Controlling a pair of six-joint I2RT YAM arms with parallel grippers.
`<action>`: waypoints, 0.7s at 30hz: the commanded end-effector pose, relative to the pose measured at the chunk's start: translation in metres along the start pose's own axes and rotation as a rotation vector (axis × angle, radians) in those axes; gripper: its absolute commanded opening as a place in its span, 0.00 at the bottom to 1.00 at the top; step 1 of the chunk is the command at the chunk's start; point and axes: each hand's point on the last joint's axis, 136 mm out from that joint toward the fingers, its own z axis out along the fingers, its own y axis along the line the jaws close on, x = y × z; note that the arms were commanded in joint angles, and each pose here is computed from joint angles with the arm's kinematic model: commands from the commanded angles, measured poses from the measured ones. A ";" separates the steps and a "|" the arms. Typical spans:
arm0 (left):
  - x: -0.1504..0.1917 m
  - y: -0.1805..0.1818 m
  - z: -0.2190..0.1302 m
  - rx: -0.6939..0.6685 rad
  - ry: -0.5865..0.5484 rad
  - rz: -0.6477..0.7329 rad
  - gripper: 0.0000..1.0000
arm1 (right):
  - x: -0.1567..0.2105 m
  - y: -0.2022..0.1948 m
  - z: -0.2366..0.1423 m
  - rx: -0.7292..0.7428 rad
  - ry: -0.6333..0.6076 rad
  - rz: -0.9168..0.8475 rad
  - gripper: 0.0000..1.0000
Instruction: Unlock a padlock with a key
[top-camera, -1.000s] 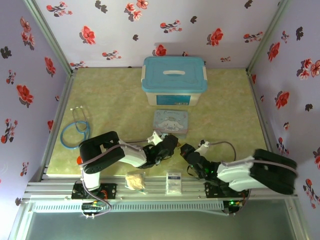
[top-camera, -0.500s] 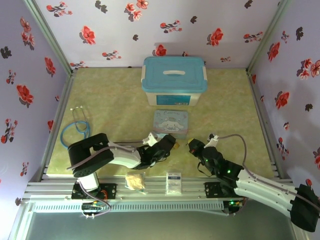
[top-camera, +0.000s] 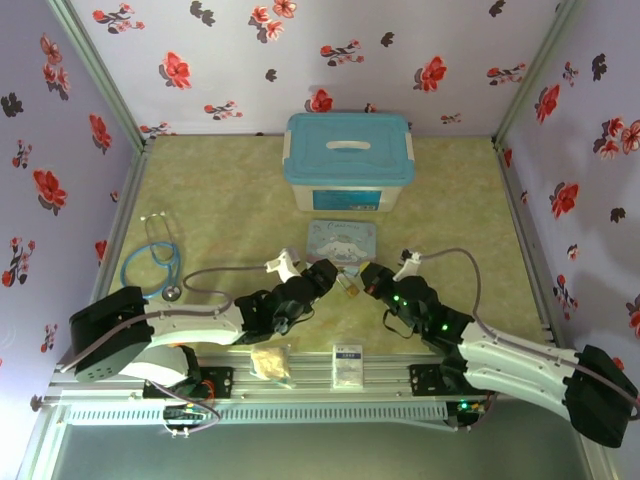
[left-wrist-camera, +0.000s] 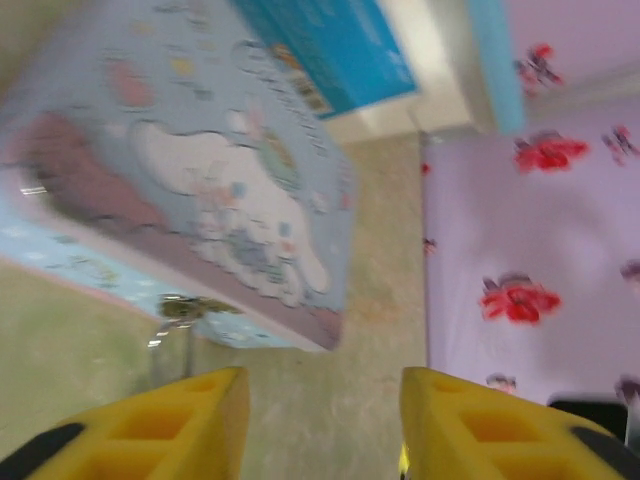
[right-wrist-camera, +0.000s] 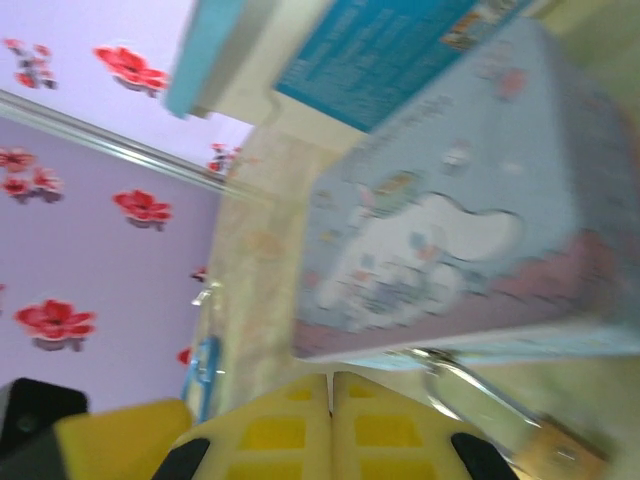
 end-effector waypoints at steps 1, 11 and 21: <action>0.009 -0.049 -0.003 0.199 0.042 0.098 0.38 | -0.015 0.042 0.003 -0.132 -0.042 0.008 0.00; 0.006 -0.065 0.000 0.244 0.000 0.066 0.30 | -0.014 0.048 0.009 -0.163 -0.053 0.068 0.00; 0.010 -0.047 0.010 0.202 0.009 -0.006 0.12 | -0.013 0.048 0.009 -0.164 -0.056 0.073 0.00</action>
